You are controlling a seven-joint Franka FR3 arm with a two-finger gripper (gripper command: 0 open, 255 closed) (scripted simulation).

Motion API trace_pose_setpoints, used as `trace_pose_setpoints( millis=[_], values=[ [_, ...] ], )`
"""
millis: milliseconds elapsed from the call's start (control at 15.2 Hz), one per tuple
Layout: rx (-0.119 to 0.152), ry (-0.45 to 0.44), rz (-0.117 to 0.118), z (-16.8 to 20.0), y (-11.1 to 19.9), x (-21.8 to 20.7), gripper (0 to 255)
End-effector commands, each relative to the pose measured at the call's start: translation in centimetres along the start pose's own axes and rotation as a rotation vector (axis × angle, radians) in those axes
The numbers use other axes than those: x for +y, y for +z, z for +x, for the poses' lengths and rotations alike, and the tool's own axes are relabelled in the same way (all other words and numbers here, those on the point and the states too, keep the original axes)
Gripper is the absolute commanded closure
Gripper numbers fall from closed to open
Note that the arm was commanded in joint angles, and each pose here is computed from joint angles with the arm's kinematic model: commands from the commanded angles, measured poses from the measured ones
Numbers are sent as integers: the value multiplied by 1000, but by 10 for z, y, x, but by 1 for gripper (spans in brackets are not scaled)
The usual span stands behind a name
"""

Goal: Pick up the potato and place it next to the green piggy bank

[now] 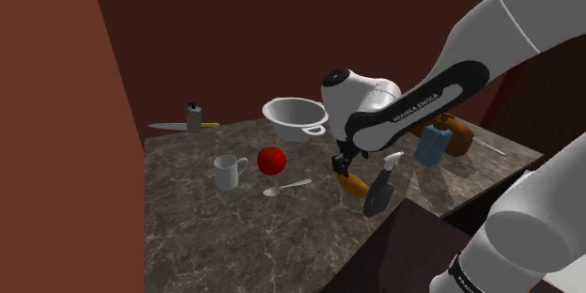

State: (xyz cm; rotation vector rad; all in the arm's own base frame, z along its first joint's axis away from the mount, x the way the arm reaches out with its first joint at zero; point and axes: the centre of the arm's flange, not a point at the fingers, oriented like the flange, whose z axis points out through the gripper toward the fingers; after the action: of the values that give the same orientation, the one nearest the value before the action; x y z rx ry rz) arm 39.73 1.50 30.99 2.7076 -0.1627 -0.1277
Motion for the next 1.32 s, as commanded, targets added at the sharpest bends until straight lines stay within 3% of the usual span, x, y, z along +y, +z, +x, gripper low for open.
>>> trace_pose_setpoints(
  millis=[0,396,858,1254],
  values=[
    [-12,10,-36,4,25,-11,0],
    [-53,40,-139,22,103,-30,0],
    [-53,40,-139,20,139,-25,0],
    [-53,40,-139,20,142,-25,0]
  ],
)
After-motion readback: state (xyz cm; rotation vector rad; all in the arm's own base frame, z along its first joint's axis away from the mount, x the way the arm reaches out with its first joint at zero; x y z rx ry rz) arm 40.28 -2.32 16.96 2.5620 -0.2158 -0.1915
